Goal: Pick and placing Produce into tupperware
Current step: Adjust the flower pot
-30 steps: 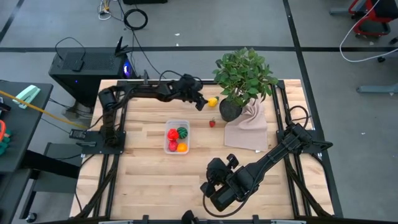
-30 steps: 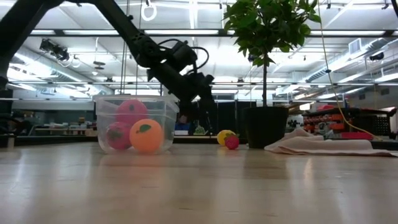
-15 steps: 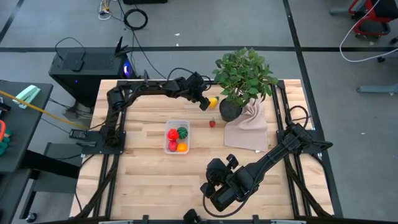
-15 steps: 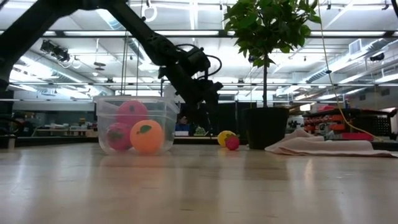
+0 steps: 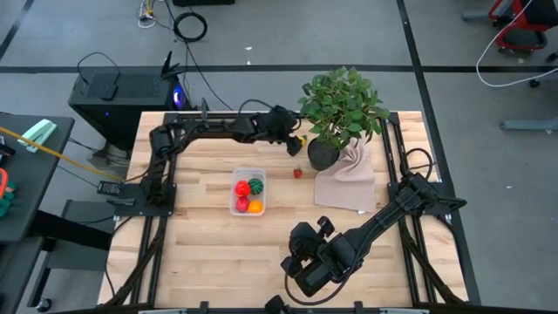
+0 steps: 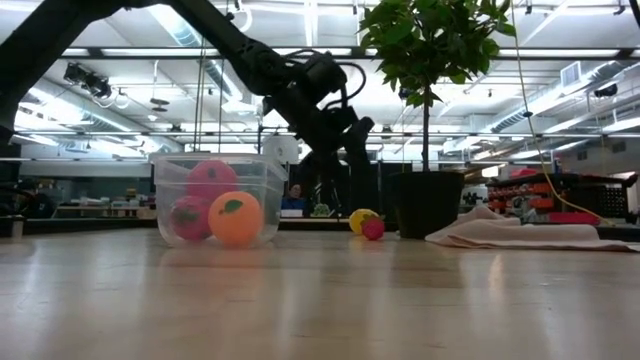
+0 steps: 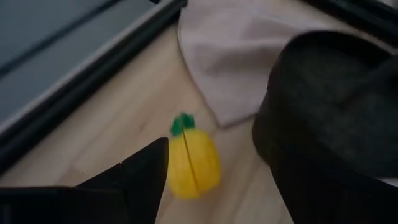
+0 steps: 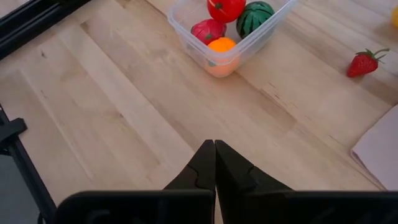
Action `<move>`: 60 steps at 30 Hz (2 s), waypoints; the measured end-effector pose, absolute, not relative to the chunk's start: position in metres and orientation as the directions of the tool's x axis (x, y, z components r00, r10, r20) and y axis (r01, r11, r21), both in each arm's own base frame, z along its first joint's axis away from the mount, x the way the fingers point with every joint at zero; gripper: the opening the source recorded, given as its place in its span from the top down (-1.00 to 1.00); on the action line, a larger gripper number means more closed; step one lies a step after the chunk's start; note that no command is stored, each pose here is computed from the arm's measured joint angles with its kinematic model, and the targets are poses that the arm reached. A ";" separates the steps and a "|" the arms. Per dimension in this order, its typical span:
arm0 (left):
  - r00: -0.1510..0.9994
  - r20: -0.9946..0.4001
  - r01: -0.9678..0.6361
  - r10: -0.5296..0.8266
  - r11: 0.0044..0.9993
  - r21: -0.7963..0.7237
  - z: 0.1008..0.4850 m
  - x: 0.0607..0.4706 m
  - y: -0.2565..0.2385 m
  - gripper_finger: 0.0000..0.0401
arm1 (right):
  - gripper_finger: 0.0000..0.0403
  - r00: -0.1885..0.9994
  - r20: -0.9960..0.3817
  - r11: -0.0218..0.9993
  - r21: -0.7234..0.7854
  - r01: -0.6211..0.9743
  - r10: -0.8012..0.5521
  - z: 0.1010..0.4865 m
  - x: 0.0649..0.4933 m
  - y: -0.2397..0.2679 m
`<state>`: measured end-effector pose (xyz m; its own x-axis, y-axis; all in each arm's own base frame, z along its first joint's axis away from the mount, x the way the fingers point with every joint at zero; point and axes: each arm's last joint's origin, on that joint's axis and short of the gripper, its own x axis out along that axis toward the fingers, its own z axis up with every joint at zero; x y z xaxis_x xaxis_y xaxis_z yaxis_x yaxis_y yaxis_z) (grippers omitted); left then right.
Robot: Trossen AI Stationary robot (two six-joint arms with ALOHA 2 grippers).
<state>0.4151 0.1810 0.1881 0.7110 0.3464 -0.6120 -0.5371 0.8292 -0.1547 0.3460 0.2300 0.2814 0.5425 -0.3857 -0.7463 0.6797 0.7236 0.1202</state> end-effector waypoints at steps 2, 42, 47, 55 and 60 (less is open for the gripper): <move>0.699 -0.603 -0.561 0.384 0.817 -0.130 0.189 0.416 0.180 -0.34 | 0.97 0.543 -0.746 0.724 0.120 0.679 -0.385 0.281 0.346 0.230; 0.731 -0.574 -0.511 0.369 0.854 -0.102 0.132 0.389 0.160 -0.28 | 0.97 0.556 -0.726 0.708 0.135 0.693 -0.406 0.282 0.347 0.230; 0.738 -0.575 -0.513 0.353 0.847 -0.139 0.132 0.389 0.160 -0.38 | 0.97 0.566 -0.722 0.708 0.150 0.690 -0.398 0.282 0.348 0.231; 0.744 -0.552 -0.532 0.377 0.834 -0.147 0.138 0.393 0.161 -0.47 | 0.97 0.569 -0.721 0.718 0.142 0.681 -0.396 0.283 0.348 0.231; 0.739 -0.540 -0.548 0.402 0.825 -0.136 0.142 0.397 0.160 -0.43 | 0.97 0.569 -0.721 0.722 0.138 0.678 -0.396 0.283 0.348 0.231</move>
<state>0.3970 0.1601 0.1423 0.7391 0.4025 -0.5401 -0.5484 0.8252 -0.1355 0.3483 0.2309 0.2826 0.5689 -0.3961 -0.7207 0.6778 0.7221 0.1383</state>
